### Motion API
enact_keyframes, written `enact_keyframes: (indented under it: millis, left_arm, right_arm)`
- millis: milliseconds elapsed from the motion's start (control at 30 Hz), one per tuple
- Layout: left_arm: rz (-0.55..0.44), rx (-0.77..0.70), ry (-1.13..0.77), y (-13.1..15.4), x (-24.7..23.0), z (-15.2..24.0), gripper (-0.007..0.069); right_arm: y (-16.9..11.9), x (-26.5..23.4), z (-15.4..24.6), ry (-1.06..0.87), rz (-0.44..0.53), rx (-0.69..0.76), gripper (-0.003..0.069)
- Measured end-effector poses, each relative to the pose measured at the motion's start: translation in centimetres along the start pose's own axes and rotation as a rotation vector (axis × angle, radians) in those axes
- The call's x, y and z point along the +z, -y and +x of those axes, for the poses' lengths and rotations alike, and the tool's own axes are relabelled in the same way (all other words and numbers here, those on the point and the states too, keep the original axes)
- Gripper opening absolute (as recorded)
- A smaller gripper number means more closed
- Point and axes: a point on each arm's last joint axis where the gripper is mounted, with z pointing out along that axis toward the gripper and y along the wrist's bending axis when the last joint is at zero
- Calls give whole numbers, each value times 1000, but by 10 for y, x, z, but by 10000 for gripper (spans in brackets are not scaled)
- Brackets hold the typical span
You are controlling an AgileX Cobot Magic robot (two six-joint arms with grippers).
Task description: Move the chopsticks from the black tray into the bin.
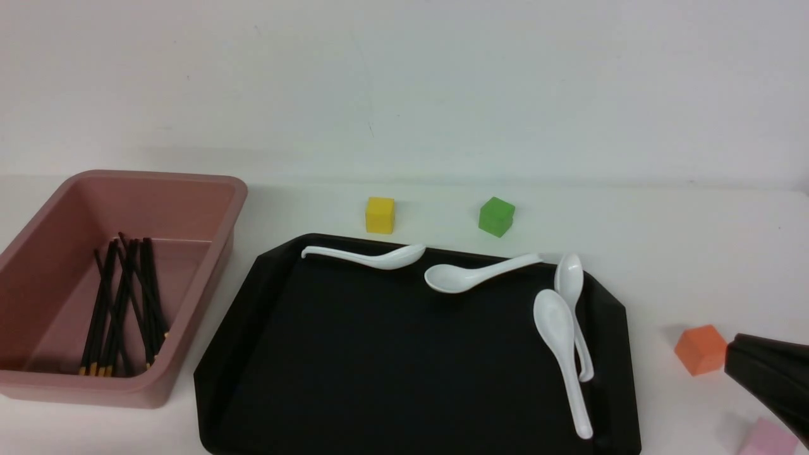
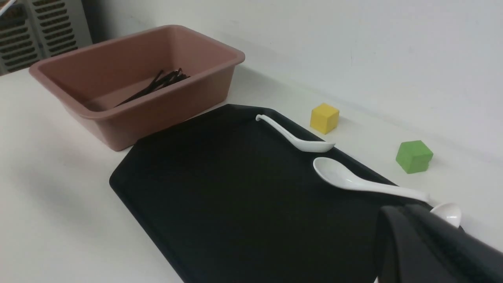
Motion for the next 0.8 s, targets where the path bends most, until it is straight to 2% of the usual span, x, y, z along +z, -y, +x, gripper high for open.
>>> enact_keyframes:
  millis: [200,300,333,567,800]
  left_arm:
    - [0,0,0,0,0,0,239]
    - [0,0,0,0,0,0,239]
    - [0,0,0,0,0,0,239]
    - [0,0,0,0,0,0,239]
    - [0,0,0,0,0,0,239]
  right_arm:
    - [3,-7,3,26,28,-4,32]
    - [9,-10,12,44,90,-1,33]
    - [15,-15,23,56,157,9,33]
    - [28,-28,77,52,372,49,39]
    - [31,-29,120,10,458,74,43]
